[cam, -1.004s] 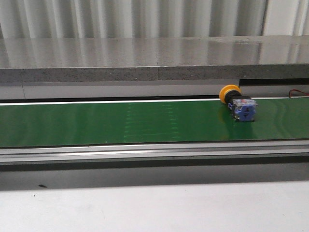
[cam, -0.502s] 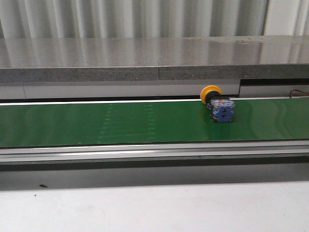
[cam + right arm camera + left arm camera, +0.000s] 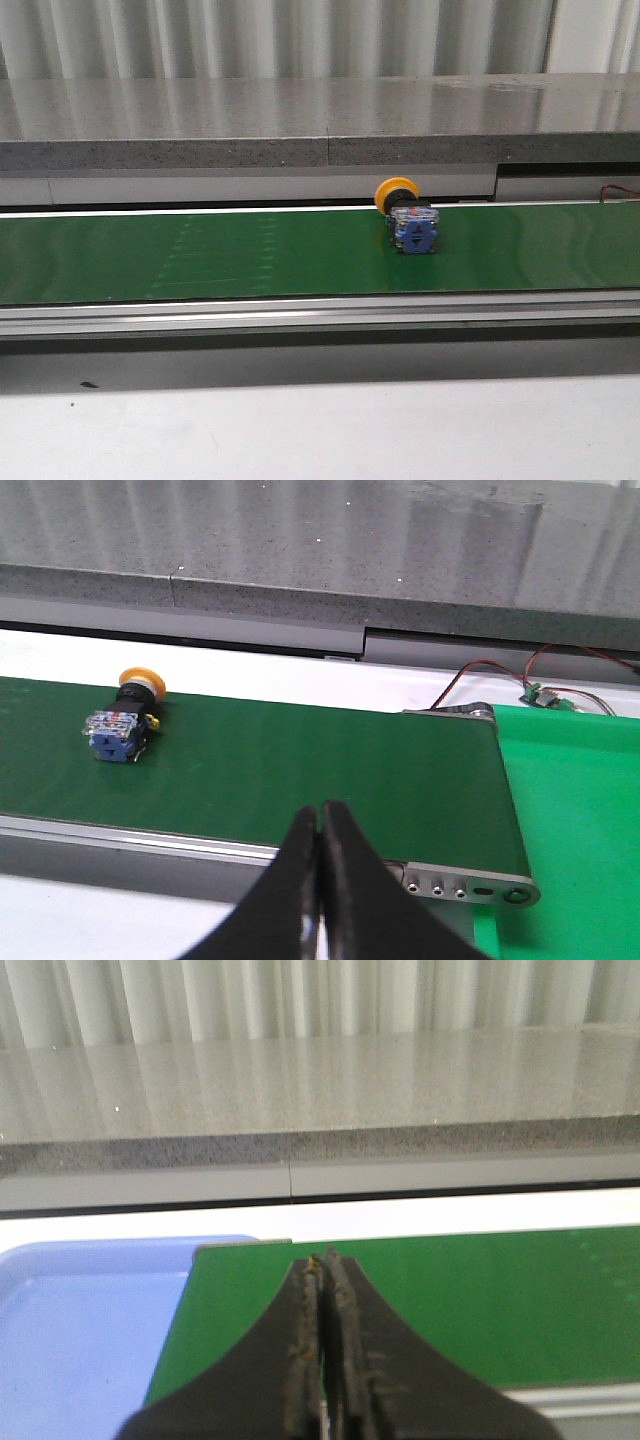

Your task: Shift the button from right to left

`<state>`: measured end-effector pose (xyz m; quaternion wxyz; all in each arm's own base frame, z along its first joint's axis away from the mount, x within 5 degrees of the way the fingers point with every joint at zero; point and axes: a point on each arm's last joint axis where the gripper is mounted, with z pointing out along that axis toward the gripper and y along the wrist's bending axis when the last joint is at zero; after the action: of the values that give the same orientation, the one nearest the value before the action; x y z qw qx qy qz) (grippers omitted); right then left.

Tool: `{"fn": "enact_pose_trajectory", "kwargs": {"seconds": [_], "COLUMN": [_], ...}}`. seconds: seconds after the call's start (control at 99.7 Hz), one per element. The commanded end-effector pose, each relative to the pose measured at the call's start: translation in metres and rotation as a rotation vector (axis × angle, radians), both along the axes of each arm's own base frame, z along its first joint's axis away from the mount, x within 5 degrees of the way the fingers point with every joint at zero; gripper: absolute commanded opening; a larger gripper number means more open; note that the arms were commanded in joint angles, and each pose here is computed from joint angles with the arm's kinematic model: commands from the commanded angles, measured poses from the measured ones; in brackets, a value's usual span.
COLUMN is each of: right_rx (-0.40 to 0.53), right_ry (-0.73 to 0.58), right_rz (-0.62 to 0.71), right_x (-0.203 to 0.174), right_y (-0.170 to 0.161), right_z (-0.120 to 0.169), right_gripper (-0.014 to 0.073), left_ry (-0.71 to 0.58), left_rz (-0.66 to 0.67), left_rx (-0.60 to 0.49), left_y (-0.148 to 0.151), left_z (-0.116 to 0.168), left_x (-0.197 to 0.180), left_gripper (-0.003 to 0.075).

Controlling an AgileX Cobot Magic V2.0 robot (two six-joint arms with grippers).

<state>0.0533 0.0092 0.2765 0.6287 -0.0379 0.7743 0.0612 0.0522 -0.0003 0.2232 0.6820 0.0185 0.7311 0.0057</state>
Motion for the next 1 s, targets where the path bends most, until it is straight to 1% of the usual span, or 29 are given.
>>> {"fn": "enact_pose_trajectory", "kwargs": {"seconds": [0.0, 0.13, 0.241, 0.421, 0.502, 0.542, 0.592, 0.622, 0.642, 0.692, 0.712, 0.743, 0.793, 0.813, 0.863, 0.993], "right_rx": [-0.004, -0.004, -0.004, -0.004, -0.004, -0.004, -0.004, -0.004, -0.004, -0.004, -0.004, -0.004, -0.004, -0.004, -0.004, -0.004], "right_ry": [-0.106, -0.106, -0.106, -0.106, -0.106, -0.106, -0.106, -0.106, -0.106, -0.106, -0.106, -0.106, -0.106, -0.106, -0.106, -0.106], "right_rz": [-0.007, -0.007, -0.007, -0.007, -0.007, -0.007, -0.007, -0.007, -0.007, -0.007, -0.007, -0.007, -0.007, -0.007, -0.007, -0.007], "right_x": [0.0, 0.0, 0.0, 0.0, 0.0, 0.0, 0.0, 0.0, 0.0, 0.0, 0.0, 0.0, 0.0, 0.0, 0.0, 0.0], "right_y": [-0.001, -0.001, -0.001, -0.001, -0.001, -0.001, -0.001, -0.001, -0.001, -0.001, -0.001, -0.001, -0.001, -0.001, -0.001, -0.001], "right_z": [0.016, 0.016, 0.016, 0.016, 0.016, 0.016, 0.016, 0.016, 0.016, 0.016, 0.016, 0.016, 0.016, 0.016, 0.016, 0.016], "right_gripper": [-0.0067, -0.0067, -0.0067, -0.0067, -0.0067, -0.0067, -0.0067, -0.0067, -0.0067, -0.0067, -0.0067, -0.0067, -0.0067, -0.0067, -0.0067, -0.0067], "left_ry": [-0.043, 0.04, 0.148, 0.392, 0.465, 0.504, 0.531, 0.542, 0.549, 0.565, 0.57, 0.58, 0.598, 0.603, 0.622, 0.636], "left_rz": [-0.007, -0.006, -0.007, 0.002, 0.004, 0.005, 0.003, 0.002, 0.002, 0.002, 0.002, 0.002, 0.003, 0.003, 0.004, 0.003], "left_rx": [-0.02, -0.04, -0.057, -0.051, -0.048, -0.045, -0.036, -0.032, -0.031, -0.03, -0.03, -0.03, -0.029, -0.029, -0.028, -0.029], "left_y": [0.0, -0.001, -0.002, -0.003, -0.003, -0.004, -0.004, -0.004, -0.004, -0.004, -0.004, -0.004, -0.005, -0.005, -0.005, -0.005], "left_z": [0.036, 0.063, 0.08, 0.091, 0.094, 0.094, 0.095, 0.095, 0.095, 0.094, 0.095, 0.094, 0.091, 0.091, 0.088, 0.085], "left_x": [0.0, 0.007, 0.018, 0.045, 0.057, 0.063, 0.07, 0.074, 0.076, 0.081, 0.083, 0.085, 0.09, 0.091, 0.094, 0.098], "left_gripper": [-0.0021, -0.0021, -0.0021, -0.002, 0.0, 0.0041, 0.0119, 0.0189, 0.0221, 0.0358, 0.0393, 0.0469, 0.0548, 0.057, 0.0596, 0.0596]}}
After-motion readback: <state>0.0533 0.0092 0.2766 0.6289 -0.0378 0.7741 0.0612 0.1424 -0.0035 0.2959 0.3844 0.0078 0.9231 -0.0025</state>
